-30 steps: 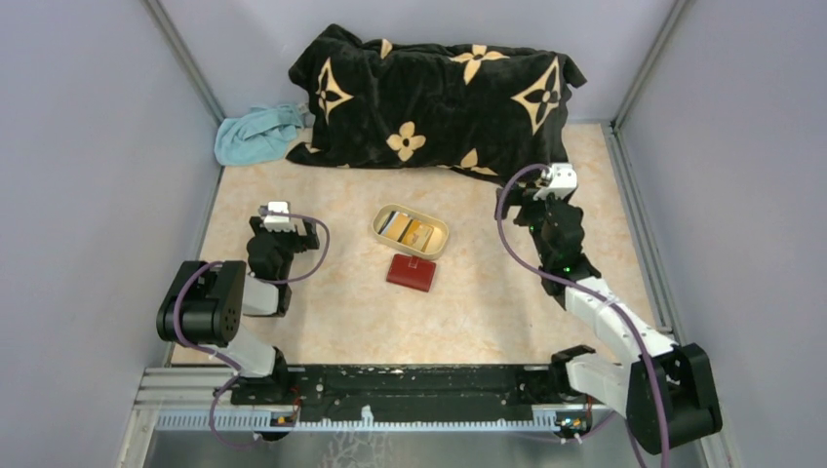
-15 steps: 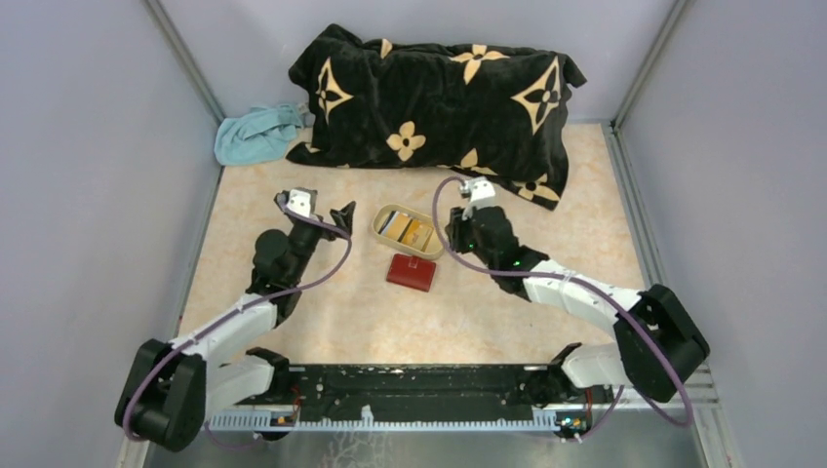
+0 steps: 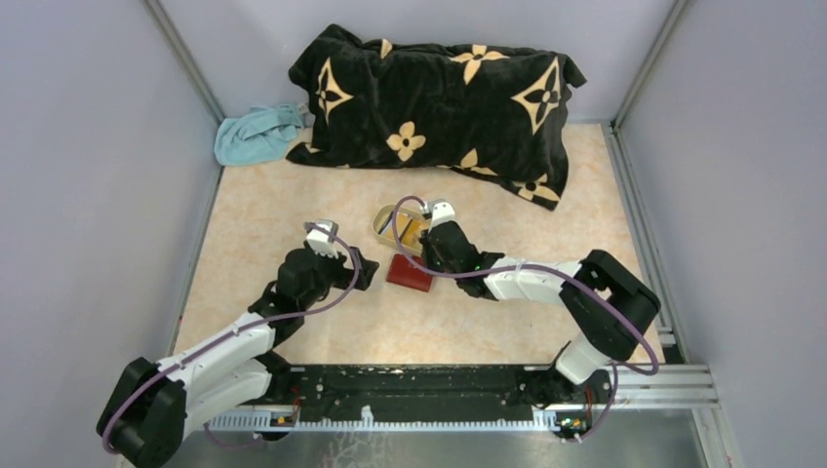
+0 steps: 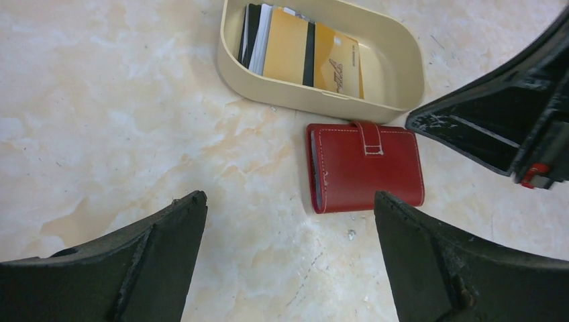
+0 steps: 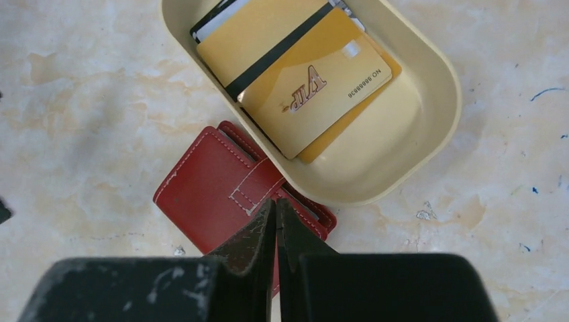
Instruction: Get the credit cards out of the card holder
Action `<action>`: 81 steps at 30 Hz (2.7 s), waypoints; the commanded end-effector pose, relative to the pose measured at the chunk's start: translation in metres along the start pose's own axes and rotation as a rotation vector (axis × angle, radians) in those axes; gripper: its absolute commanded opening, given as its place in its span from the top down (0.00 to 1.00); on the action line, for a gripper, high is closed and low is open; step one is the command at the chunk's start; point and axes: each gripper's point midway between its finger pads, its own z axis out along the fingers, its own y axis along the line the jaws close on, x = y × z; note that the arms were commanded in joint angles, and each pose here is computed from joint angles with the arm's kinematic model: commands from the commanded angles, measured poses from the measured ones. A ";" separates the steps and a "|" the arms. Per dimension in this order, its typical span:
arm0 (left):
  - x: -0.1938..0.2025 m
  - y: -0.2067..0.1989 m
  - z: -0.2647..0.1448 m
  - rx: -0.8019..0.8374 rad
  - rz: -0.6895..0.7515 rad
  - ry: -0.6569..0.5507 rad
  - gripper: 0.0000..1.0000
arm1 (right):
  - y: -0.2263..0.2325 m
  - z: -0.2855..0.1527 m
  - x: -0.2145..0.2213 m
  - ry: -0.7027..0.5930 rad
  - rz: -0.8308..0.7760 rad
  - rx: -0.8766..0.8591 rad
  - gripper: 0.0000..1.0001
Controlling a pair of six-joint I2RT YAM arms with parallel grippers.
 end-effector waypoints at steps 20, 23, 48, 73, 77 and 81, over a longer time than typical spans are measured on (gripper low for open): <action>0.023 0.009 -0.020 -0.021 -0.033 0.037 0.06 | -0.022 0.045 -0.047 -0.066 0.083 -0.008 0.86; 0.026 0.003 -0.017 0.015 -0.042 0.051 0.31 | 0.000 0.039 -0.039 -0.062 0.066 -0.088 0.50; 0.110 -0.033 0.002 0.173 -0.222 0.282 1.00 | 0.054 0.001 0.069 0.132 -0.043 -0.292 0.82; 0.027 -0.023 -0.035 0.057 -0.135 0.049 0.25 | -0.066 -0.064 -0.033 -0.026 -0.476 0.720 1.00; 0.022 -0.016 -0.042 0.019 -0.132 0.040 0.25 | -0.065 -0.042 0.001 0.048 -0.591 0.866 1.00; 0.017 -0.007 -0.051 -0.023 -0.123 0.013 0.24 | -0.023 -0.024 0.018 0.046 -0.578 0.779 1.00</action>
